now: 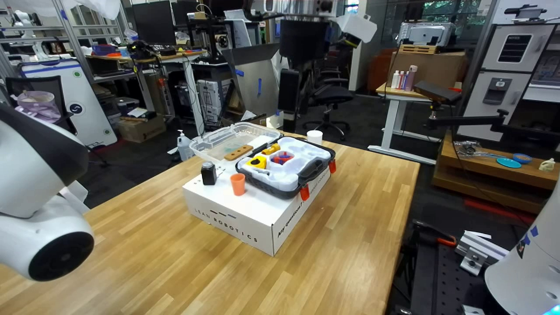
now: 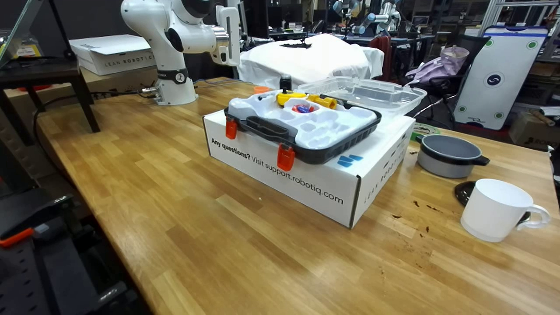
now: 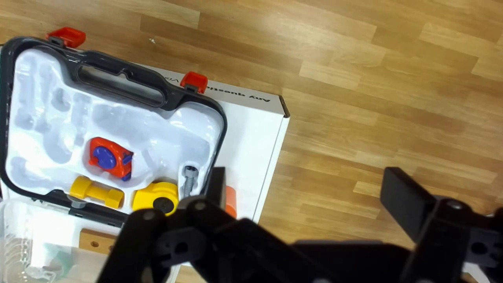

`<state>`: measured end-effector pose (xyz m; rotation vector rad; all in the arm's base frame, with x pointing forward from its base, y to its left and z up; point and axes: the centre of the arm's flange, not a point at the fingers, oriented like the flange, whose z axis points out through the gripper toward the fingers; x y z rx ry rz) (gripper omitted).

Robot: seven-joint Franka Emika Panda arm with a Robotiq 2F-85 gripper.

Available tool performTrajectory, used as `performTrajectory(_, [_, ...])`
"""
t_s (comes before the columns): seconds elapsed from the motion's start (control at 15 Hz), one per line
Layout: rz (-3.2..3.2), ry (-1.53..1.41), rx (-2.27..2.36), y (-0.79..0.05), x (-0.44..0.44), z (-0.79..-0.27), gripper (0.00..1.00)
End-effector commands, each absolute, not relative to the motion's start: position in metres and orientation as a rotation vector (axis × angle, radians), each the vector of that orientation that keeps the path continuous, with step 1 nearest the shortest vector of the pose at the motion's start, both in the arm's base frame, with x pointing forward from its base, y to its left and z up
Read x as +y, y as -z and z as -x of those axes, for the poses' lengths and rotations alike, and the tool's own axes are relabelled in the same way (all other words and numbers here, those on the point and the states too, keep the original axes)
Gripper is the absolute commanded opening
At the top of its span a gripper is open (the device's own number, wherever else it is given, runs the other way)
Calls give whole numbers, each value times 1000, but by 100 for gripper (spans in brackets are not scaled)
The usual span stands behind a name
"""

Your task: Take the right yellow object out of case and put it on the box

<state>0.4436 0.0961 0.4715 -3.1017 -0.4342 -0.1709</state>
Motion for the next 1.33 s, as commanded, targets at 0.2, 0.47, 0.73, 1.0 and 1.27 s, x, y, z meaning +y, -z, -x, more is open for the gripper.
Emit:
performTrajectory(0.2, [3101, 185, -433, -476, 95, -441, 100])
performTrajectory(0.47, [3101, 184, -432, -476, 95, -441, 100])
performTrajectory(0.73, [3111, 209, -388, -475, 97, -451, 100])
performTrajectory(1.0, [3123, 233, -308, -470, 100, -480, 100])
performTrajectory(1.27, [3154, 263, -178, -460, 100, -519, 100])
